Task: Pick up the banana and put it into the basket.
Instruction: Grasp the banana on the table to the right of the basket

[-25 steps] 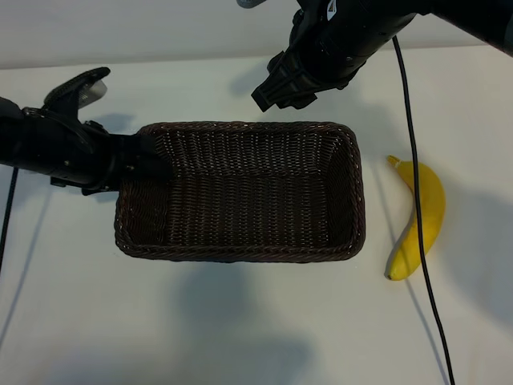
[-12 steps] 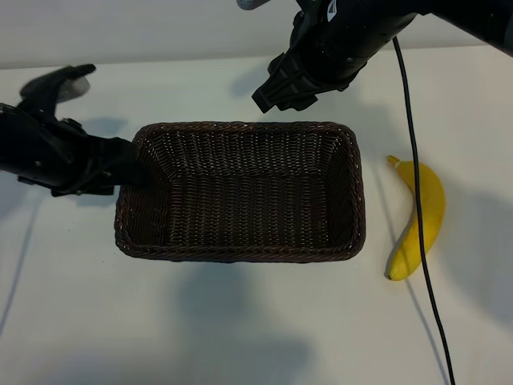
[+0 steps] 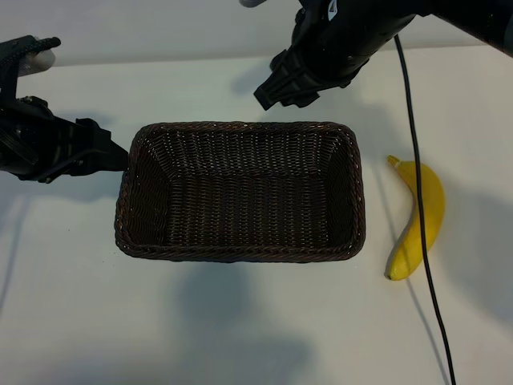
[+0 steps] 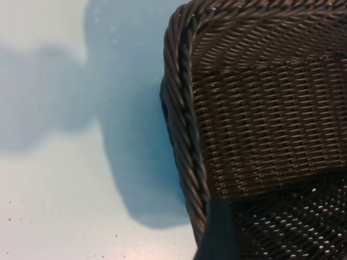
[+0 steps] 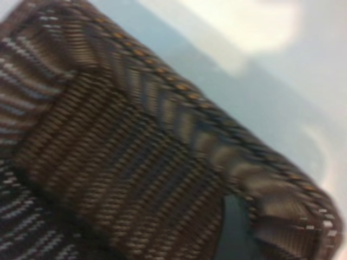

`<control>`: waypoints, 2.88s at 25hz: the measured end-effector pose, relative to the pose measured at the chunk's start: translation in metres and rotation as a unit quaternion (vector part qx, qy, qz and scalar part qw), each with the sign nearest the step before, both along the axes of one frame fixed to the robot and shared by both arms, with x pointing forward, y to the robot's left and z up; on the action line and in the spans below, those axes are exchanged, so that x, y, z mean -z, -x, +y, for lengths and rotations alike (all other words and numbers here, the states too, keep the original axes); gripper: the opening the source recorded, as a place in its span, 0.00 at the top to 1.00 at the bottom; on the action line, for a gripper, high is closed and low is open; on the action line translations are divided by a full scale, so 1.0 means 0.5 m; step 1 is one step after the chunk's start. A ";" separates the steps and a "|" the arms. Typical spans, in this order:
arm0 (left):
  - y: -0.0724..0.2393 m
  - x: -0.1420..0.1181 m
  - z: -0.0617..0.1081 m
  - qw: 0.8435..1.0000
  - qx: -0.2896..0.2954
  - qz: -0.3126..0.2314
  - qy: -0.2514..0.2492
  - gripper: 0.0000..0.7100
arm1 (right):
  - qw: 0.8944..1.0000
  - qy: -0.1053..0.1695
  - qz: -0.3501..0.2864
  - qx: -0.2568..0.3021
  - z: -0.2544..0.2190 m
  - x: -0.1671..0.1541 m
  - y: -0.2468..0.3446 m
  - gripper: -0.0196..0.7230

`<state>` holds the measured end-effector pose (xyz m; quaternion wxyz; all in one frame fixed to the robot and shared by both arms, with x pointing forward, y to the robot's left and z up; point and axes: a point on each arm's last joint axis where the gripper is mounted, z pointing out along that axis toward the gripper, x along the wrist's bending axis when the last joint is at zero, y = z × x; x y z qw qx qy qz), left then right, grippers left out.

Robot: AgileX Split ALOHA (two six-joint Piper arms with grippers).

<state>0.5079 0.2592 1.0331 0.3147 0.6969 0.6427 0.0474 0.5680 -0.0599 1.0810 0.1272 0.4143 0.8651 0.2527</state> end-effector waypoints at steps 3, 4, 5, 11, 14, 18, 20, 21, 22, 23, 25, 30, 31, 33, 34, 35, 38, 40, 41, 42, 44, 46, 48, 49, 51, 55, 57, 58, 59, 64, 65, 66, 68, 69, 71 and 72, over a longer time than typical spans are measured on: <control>0.000 0.000 0.001 1.000 0.000 0.001 -0.002 0.16 | 0.998 0.042 -0.023 0.028 -0.018 0.000 -0.010 0.29; 0.000 0.000 0.001 1.000 0.000 0.001 -0.002 0.16 | 0.997 0.059 -0.026 0.043 -0.026 0.001 -0.012 0.29; 0.000 0.000 0.001 1.000 -0.001 0.001 -0.002 0.16 | 0.994 0.081 -0.032 0.058 -0.039 0.000 -0.015 0.29; -0.001 0.000 0.001 1.000 -0.002 -0.001 -0.003 0.16 | 0.975 0.167 0.015 0.149 -0.130 0.007 -0.033 0.29; -0.002 0.000 0.002 1.000 -0.005 -0.005 -0.004 0.16 | 0.965 0.185 0.044 0.180 -0.173 0.011 -0.041 0.29; -0.006 -0.002 0.004 1.000 -0.011 -0.015 -0.006 0.16 | 0.965 0.169 0.068 0.191 -0.191 0.016 -0.046 0.29; -0.007 -0.002 0.004 1.000 -0.013 -0.018 -0.006 0.16 | 0.965 0.161 0.089 0.187 -0.192 0.028 -0.040 0.29; -0.007 -0.003 0.004 1.000 -0.013 -0.019 -0.006 0.16 | 0.964 0.163 0.100 0.185 -0.193 0.039 -0.036 0.29; -0.007 -0.003 0.004 1.000 -0.014 -0.019 -0.007 0.16 | 0.962 0.167 0.114 0.183 -0.194 0.055 -0.030 0.29; -0.007 -0.003 0.004 1.000 -0.014 -0.019 -0.007 0.16 | 0.960 0.171 0.125 0.181 -0.195 0.067 -0.025 0.29; -0.008 -0.003 0.004 1.000 -0.014 -0.020 -0.007 0.16 | 0.955 0.183 0.147 0.179 -0.200 0.094 -0.013 0.29; -0.008 -0.003 0.004 1.000 -0.010 -0.022 -0.009 0.16 | 0.947 0.190 0.193 0.173 -0.206 0.160 0.017 0.29; -0.008 -0.003 0.004 1.000 -0.010 -0.022 -0.009 0.16 | 0.947 0.188 0.195 0.172 -0.206 0.170 0.021 0.28; -0.008 -0.003 0.004 1.000 -0.010 -0.022 -0.009 0.16 | 0.946 0.189 0.203 0.170 -0.209 0.189 0.030 0.27; -0.008 -0.003 0.004 1.000 -0.010 -0.022 -0.009 0.16 | 0.947 0.186 0.202 0.169 -0.208 0.194 0.030 0.26; -0.008 -0.003 0.004 1.000 -0.010 -0.022 -0.009 0.16 | 0.946 0.187 0.204 0.169 -0.209 0.198 0.032 0.25; -0.008 -0.003 0.004 1.000 -0.008 -0.022 -0.010 0.16 | 0.947 0.183 0.202 0.170 -0.208 0.200 0.032 0.22; -0.008 -0.003 0.004 1.000 -0.008 -0.022 -0.010 0.16 | 0.950 0.174 0.195 0.174 -0.206 0.200 0.029 0.21; -0.008 -0.003 0.004 1.000 -0.008 -0.022 -0.010 0.16 | 0.951 0.168 0.190 0.176 -0.204 0.200 0.027 0.21; -0.008 -0.003 0.004 1.000 -0.008 -0.022 -0.010 0.16 | 0.953 0.163 0.186 0.177 -0.203 0.200 0.025 0.20; -0.008 -0.003 0.004 1.000 -0.008 -0.022 -0.010 0.16 | 0.954 0.157 0.184 0.180 -0.201 0.200 0.024 0.21; -0.008 -0.003 0.004 1.000 -0.008 -0.022 -0.010 0.16 | 0.954 0.154 0.183 0.182 -0.201 0.200 0.023 0.21; -0.007 -0.003 0.004 1.000 -0.008 -0.022 -0.010 0.16 | 0.954 0.150 0.181 0.187 -0.200 0.200 0.022 0.21; -0.007 -0.003 0.004 1.000 -0.008 -0.022 -0.010 0.16 | 0.954 0.146 0.178 0.191 -0.199 0.200 0.021 0.21; -0.007 -0.003 0.004 1.000 -0.008 -0.022 -0.010 0.16 | 0.956 0.139 0.172 0.194 -0.197 0.199 0.018 0.21; -0.007 -0.003 0.004 1.000 -0.008 -0.022 -0.010 0.16 | 0.956 0.131 0.167 0.200 -0.198 0.211 0.020 0.20; -0.007 -0.003 0.004 1.000 -0.008 -0.022 -0.010 0.16 | 0.956 0.129 0.168 0.201 -0.202 0.223 0.024 0.20; -0.007 -0.003 0.004 1.000 -0.008 -0.022 -0.010 0.16 | 0.956 0.128 0.169 0.205 -0.207 0.229 0.025 0.20; -0.007 -0.003 0.004 1.000 -0.008 -0.022 -0.010 0.16 | 0.955 0.127 0.170 0.208 -0.211 0.236 0.025 0.20; -0.007 -0.003 0.004 1.000 -0.009 -0.022 -0.010 0.16 | 0.947 0.129 0.183 0.229 -0.237 0.266 0.015 0.20; -0.007 -0.003 0.004 1.000 -0.009 -0.022 -0.010 0.16 | 0.946 0.130 0.186 0.230 -0.239 0.274 0.013 0.20; -0.007 -0.003 0.004 1.000 -0.009 -0.022 -0.010 0.16 | 0.945 0.131 0.188 0.231 -0.240 0.280 0.011 0.20; -0.007 -0.003 0.004 1.000 -0.009 -0.021 -0.009 0.16 | 0.944 0.127 0.197 0.233 -0.236 0.292 0.010 0.20; -0.007 -0.003 0.004 1.000 -0.009 -0.021 -0.009 0.16 | 0.944 0.123 0.201 0.232 -0.234 0.298 0.009 0.20; -0.007 -0.002 0.004 1.000 -0.008 -0.020 -0.009 0.16 | 0.944 0.115 0.206 0.230 -0.229 0.305 0.007 0.20; -0.007 -0.002 0.004 1.000 -0.008 -0.020 -0.009 0.16 | 0.944 0.114 0.208 0.228 -0.228 0.309 0.007 0.20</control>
